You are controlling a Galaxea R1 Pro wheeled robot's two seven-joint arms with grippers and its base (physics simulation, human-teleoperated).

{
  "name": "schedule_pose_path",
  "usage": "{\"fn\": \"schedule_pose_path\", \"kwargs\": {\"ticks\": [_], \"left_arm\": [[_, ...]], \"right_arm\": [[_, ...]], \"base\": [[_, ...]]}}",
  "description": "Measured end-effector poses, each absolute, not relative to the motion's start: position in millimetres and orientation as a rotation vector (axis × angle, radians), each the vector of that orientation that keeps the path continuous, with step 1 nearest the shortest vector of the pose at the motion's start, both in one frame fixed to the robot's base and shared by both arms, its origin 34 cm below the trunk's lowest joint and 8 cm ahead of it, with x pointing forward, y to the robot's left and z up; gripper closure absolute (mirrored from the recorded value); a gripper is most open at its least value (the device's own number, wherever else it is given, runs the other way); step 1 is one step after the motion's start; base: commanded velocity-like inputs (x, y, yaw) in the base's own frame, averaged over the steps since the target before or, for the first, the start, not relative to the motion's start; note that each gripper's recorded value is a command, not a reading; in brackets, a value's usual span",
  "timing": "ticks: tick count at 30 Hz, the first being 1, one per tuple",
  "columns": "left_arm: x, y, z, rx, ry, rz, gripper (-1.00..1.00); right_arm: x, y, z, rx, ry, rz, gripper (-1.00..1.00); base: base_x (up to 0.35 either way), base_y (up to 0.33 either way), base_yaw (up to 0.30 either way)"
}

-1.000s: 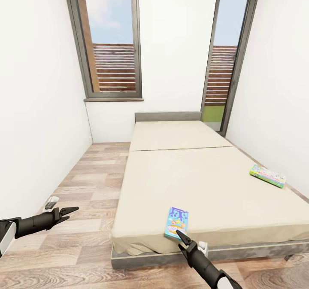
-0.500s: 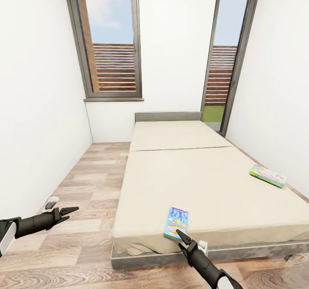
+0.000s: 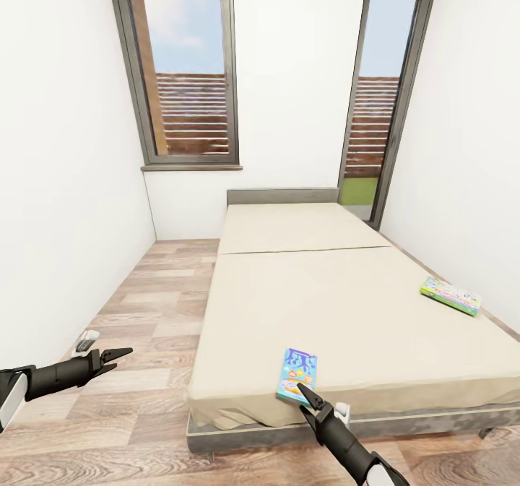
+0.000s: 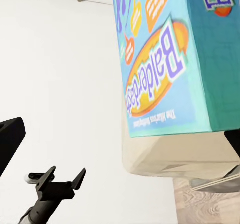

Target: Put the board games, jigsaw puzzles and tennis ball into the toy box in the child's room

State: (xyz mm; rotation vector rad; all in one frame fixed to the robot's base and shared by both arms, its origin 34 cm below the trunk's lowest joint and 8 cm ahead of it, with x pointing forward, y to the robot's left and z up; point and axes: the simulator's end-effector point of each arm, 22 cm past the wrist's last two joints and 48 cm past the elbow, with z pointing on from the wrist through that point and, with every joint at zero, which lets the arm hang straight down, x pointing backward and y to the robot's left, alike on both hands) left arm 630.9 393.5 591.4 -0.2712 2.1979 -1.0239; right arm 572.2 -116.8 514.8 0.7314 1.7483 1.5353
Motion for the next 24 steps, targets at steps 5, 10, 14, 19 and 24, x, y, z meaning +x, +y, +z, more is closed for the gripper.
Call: {"fn": "schedule_pose_path", "kwargs": {"ticks": [5, 10, 14, 19, 24], "left_arm": [[630.9, 393.5, 591.3, -0.271, 2.198, -1.023, -1.00], [631.0, 393.3, 591.1, -0.272, 2.198, -1.023, -1.00], [631.0, 393.2, 591.1, -0.272, 2.198, -1.024, -1.00], [631.0, 392.8, 591.0, -0.271, 2.198, -1.024, -1.00], [631.0, 392.8, 591.1, -0.272, 2.198, -1.025, -1.00]], "right_arm": [[571.9, -117.2, 514.6, 0.733, 1.748, 1.535, -1.00], [571.8, -117.3, 514.5, 0.733, 1.747, 1.535, -1.00], [571.1, -118.2, 513.7, 0.735, 1.748, 1.534, -1.00], [570.8, -118.8, 513.9, 0.734, 1.747, 1.533, -1.00], [570.7, -118.9, 514.1, 0.733, 1.746, 1.533, -1.00]], "base": [[0.000, 0.000, 0.000], [0.000, 0.000, 0.000], [0.000, 0.000, 0.000], [0.000, -0.018, 0.000], [0.000, -0.081, 0.000]]}}
